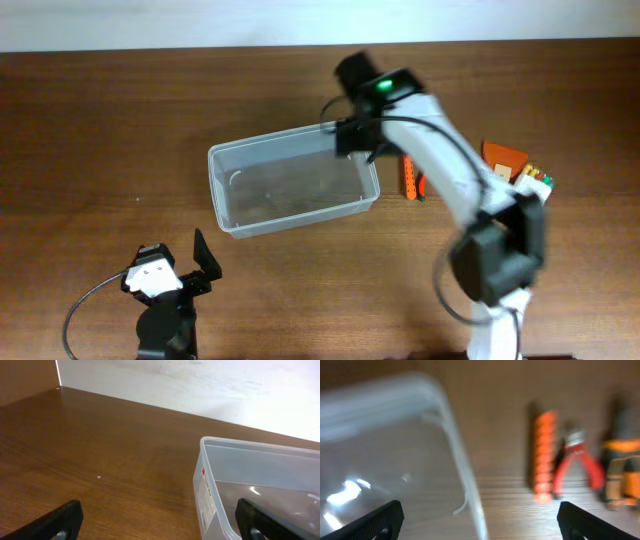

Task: Pack container

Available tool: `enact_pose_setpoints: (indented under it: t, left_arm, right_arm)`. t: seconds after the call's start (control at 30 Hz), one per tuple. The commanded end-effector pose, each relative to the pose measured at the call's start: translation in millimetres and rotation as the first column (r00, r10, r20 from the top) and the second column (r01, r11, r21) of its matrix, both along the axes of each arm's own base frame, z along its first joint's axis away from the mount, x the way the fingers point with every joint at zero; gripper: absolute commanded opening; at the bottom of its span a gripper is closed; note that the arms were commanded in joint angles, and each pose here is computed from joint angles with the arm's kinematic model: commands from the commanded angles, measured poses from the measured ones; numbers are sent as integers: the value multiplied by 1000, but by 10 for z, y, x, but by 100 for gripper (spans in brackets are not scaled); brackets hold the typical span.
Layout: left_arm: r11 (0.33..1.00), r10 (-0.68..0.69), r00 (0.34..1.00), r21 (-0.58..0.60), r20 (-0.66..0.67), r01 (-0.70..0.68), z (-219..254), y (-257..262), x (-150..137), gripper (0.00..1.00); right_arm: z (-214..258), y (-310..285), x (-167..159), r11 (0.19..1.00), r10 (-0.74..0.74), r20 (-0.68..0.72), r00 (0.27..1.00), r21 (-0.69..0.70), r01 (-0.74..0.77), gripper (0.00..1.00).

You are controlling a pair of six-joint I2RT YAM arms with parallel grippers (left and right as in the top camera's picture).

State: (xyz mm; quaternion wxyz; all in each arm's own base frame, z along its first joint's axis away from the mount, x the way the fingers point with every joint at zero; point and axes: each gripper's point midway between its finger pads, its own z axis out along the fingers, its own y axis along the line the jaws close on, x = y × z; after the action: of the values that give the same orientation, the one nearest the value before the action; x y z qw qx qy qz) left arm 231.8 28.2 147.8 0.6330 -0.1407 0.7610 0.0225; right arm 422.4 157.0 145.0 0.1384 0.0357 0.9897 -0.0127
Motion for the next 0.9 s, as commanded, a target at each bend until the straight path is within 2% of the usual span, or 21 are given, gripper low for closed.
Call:
enact_pose_setpoints:
  t: [0.0,0.13,0.23,0.33,0.43,0.67,0.87]
  left_arm:
    - [1000,-3,1000,9,-2,3,-10,-4,-1,99]
    - [1000,-2,1000,9,-2,2,-10,-3,-1,99]
    - [1000,-3,1000,9,-2,3,-10,-4,-1,99]
    - [1000,-2,1000,9,-2,2,-10,-3,-1,99]
    - [1000,-2,1000,9,-2,2,-10,-3,-1,99]
    - [1000,-2,1000,9,-2,2,-10,-3,-1,99]
    - [1000,-3,1000,9,-2,3,-10,-4,-1,99]
  right_arm:
    - [786,-706,120,987,-155,204,967,-10,160,99]
    - [862,-1316,158,974,-212,208,955,-29,223,99]
    - [655,-1778,147,965,-228,146,963,-95,243,99]
    - [450,-2264,85,930,-315,101,944,-167,329,99]
    - [225,-2650,14,901,-404,40,914,-151,406,99]
    - [-454,-3194,-210,843,-536,-164,828,-65,533,99]
    - [-915,-3242,-336,827,-547,-300,782,-47,560,99]
